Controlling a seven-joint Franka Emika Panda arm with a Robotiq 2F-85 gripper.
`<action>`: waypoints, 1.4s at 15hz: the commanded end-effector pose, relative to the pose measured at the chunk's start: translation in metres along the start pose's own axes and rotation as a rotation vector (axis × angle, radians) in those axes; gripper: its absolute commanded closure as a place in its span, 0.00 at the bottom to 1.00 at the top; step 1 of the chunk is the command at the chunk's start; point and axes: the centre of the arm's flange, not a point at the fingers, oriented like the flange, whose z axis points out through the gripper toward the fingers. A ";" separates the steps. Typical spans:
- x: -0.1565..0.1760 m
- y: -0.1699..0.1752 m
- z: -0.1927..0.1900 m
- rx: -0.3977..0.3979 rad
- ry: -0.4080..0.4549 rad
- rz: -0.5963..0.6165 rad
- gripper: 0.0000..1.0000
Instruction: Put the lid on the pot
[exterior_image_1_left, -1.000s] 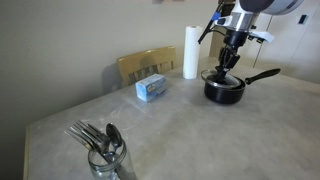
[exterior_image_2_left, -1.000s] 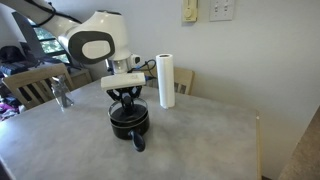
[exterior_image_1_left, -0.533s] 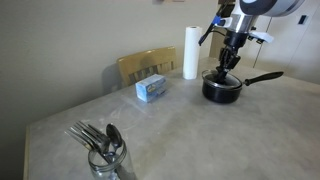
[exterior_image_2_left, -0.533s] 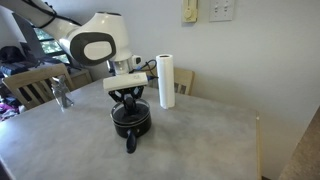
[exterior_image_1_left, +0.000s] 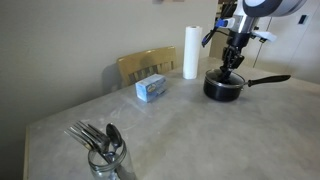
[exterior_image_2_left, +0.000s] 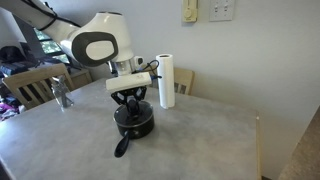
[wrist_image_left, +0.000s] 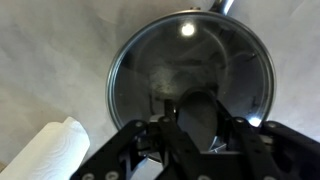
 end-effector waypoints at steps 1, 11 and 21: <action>-0.008 -0.003 -0.003 -0.007 -0.001 -0.009 0.85; 0.014 -0.017 -0.043 -0.010 0.029 -0.015 0.00; 0.045 -0.028 -0.069 -0.067 0.060 0.012 0.00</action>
